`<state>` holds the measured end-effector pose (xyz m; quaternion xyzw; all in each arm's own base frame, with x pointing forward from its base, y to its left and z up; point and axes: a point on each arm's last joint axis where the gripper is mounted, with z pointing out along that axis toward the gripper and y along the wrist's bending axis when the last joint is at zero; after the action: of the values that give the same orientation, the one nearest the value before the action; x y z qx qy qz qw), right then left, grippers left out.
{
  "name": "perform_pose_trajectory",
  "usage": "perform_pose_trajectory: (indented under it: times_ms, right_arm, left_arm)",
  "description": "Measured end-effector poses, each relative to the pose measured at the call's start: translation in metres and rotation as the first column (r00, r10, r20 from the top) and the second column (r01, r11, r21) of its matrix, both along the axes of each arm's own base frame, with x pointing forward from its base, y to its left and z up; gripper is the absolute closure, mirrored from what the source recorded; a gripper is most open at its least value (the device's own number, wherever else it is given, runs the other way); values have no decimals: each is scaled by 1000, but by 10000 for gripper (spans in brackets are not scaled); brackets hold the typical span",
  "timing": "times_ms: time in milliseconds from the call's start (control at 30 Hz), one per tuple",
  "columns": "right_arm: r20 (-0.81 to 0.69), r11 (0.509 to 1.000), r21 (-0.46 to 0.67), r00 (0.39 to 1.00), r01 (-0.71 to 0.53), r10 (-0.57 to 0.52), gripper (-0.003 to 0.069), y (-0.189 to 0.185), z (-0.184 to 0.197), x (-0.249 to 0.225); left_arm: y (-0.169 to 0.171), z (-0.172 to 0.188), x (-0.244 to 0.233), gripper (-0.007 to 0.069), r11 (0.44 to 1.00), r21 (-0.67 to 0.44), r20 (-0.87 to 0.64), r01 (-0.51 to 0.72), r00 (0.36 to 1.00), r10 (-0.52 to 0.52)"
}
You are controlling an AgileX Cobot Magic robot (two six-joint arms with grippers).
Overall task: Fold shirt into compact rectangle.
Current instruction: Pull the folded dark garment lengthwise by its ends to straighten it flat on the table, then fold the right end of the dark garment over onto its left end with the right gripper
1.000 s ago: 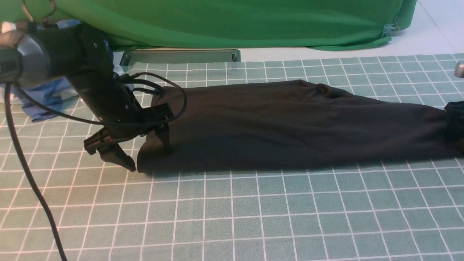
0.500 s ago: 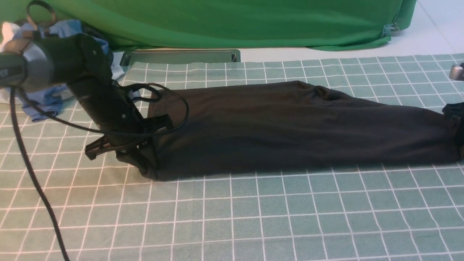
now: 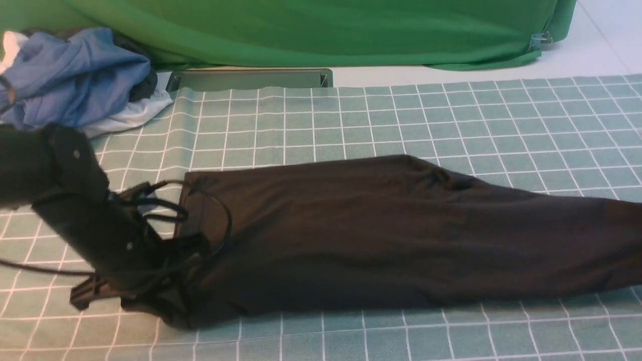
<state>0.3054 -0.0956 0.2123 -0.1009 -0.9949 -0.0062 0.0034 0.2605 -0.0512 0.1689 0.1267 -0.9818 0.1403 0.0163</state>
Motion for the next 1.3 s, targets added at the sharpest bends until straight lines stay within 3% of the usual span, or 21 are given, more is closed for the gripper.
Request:
perform_pose_trajectory:
  times_ms: [333, 533, 667, 800, 1033, 1167, 1300]
  right_arm:
    - [10, 993, -21, 993, 119, -119, 577, -28, 14, -26]
    - [27, 982, -28, 982, 185, -184, 577, -48, 14, -34]
    - [48, 978, -62, 980, 198, -195, 577, -58, 14, -37]
    - [83, 979, -80, 980, 188, -182, 577, -63, 20, -33]
    - [207, 970, -109, 959, 218, -193, 577, -81, 69, -19]
    - [238, 973, -46, 949, 225, -208, 578, -77, 87, -16]
    - [296, 980, 50, 935, 190, -196, 578, -53, 101, -9]
  left_arm:
    - [-7, -8, -18, 564, 999, -23, 54, -34, 998, 35]
    - [-16, -8, -19, 547, 991, -118, 38, -56, 997, 61]
    - [-24, -7, -21, 465, 982, -183, -11, -39, 999, 37]
    - [-28, 11, -11, 302, 976, -215, -20, 28, 999, -33]
    - [-26, 49, 14, 115, 982, -141, 47, 127, 992, -121]
    - [-21, 67, 26, 101, 987, -62, 88, 148, 986, -142]
    - [-16, 86, 38, 142, 988, 5, 148, 152, 977, -151]
